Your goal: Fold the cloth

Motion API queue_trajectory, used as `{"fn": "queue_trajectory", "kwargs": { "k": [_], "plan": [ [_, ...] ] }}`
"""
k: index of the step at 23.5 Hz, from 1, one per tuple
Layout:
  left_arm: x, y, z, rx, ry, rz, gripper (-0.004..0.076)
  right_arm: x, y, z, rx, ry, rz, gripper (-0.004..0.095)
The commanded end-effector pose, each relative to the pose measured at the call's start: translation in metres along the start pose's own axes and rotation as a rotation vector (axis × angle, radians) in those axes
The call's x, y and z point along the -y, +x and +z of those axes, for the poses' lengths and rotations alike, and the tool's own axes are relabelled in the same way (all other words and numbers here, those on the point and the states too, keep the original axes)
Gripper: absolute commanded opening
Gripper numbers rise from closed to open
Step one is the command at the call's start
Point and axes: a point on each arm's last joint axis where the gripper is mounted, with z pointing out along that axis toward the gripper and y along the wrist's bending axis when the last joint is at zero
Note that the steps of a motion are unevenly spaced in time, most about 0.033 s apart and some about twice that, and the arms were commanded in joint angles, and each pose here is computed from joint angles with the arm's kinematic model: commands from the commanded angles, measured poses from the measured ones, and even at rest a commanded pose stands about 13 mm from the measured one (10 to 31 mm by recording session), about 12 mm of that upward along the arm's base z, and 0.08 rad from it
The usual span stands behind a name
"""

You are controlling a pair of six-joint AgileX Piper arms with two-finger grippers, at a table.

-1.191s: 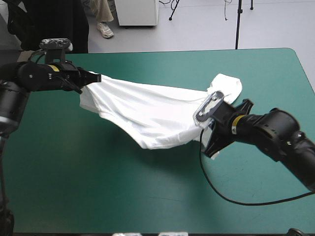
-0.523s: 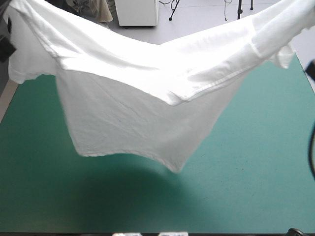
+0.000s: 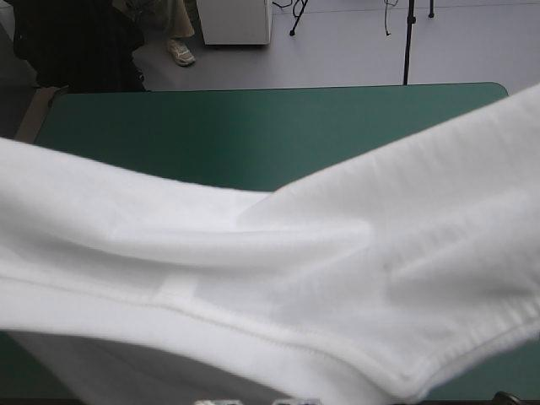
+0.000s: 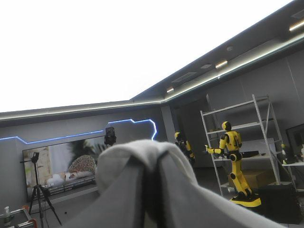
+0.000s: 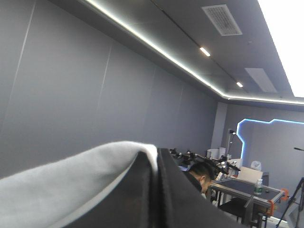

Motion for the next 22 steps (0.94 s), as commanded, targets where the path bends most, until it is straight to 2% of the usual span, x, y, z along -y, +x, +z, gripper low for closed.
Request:
{"fn": "queue_trajectory", "kwargs": {
  "k": [1,4,7,11,15,16,17,19,22],
  "plan": [
    [-0.002,-0.003,0.004,0.045,0.006,-0.021,-0.0009,-0.003,-0.005,-0.004,0.029,-0.029,0.013,-0.0016],
    [-0.002,0.003,0.006,0.000,0.013,-0.022,-0.0009,-0.006,-0.004,-0.008,0.012,-0.059,0.038,-0.0016],
    [-0.007,0.017,0.014,-0.071,0.010,-0.041,-0.0009,-0.007,0.005,-0.005,-0.063,-0.066,0.086,-0.0016],
    [-0.020,0.050,0.034,-0.196,-0.007,-0.090,-0.0009,-0.004,0.038,0.017,-0.241,-0.011,0.083,-0.0017],
    [-0.042,0.108,0.062,-0.352,-0.060,-0.169,-0.0009,0.005,0.107,0.060,-0.479,0.153,0.000,-0.0017],
    [-0.048,0.128,0.071,-0.390,-0.075,-0.196,-0.0009,0.010,0.133,0.075,-0.550,0.226,-0.055,-0.0017],
    [-0.051,0.137,0.075,-0.410,-0.081,-0.208,-0.0009,0.011,0.144,0.081,-0.573,0.247,-0.080,-0.0017],
    [-0.065,0.177,0.094,-0.505,-0.101,-0.240,-0.0009,0.018,0.184,0.110,-0.660,0.352,-0.197,-0.0017],
    [-0.081,0.221,0.119,-0.597,-0.109,-0.274,-0.0009,0.028,0.225,0.140,-0.739,0.411,-0.299,-0.0017]
  ]
}}
